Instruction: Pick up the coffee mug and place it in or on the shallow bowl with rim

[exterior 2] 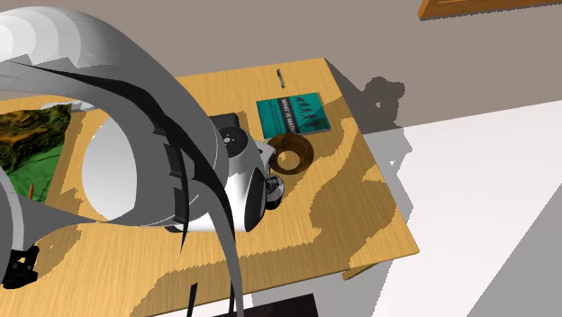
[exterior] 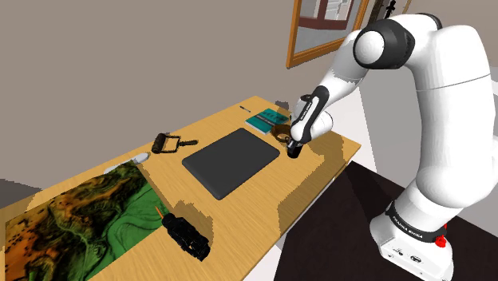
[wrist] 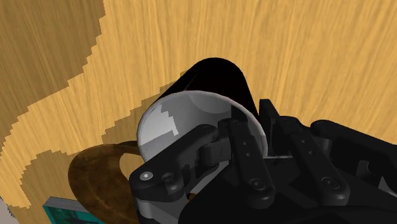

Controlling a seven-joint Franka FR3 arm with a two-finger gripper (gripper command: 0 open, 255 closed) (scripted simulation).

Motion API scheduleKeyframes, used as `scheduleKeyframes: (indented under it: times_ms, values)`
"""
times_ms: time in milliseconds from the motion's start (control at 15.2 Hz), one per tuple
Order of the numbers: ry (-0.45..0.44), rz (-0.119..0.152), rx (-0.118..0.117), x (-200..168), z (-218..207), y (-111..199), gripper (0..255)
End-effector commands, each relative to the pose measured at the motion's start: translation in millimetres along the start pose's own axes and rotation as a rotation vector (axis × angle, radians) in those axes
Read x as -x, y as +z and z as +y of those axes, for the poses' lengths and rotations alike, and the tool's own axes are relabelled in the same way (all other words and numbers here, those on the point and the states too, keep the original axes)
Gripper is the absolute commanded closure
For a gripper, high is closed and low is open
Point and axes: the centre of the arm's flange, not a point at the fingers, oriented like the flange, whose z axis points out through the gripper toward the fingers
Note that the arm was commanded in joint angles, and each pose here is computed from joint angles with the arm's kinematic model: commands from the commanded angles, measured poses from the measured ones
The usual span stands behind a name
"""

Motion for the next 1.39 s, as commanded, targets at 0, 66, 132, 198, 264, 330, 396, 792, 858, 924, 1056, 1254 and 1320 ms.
scheduleKeyframes:
  times_ms: [0,66,132,198,264,330,396,792,858,924,1056,1254,1320]
  values:
    - [0.000,0.000,0.000,0,0,0,255]
    - [0.000,0.000,0.000,-1,0,-5,255]
    - [0.000,0.000,0.000,-1,1,-10,255]
    - [0.000,0.000,0.000,-2,2,-16,255]
    - [0.000,0.000,0.000,-2,2,-21,255]
    - [0.000,0.000,0.000,-3,3,-26,255]
    - [0.000,0.000,0.000,-4,3,-31,255]
    - [0.000,0.000,0.000,-8,7,-63,255]
    - [0.000,0.000,0.000,-8,7,-68,255]
    - [0.000,0.000,0.000,-9,8,-73,255]
    - [0.000,0.000,0.000,-10,9,-83,255]
    - [0.000,0.000,0.000,-12,11,-99,255]
    - [0.000,0.000,0.000,-13,12,-104,255]
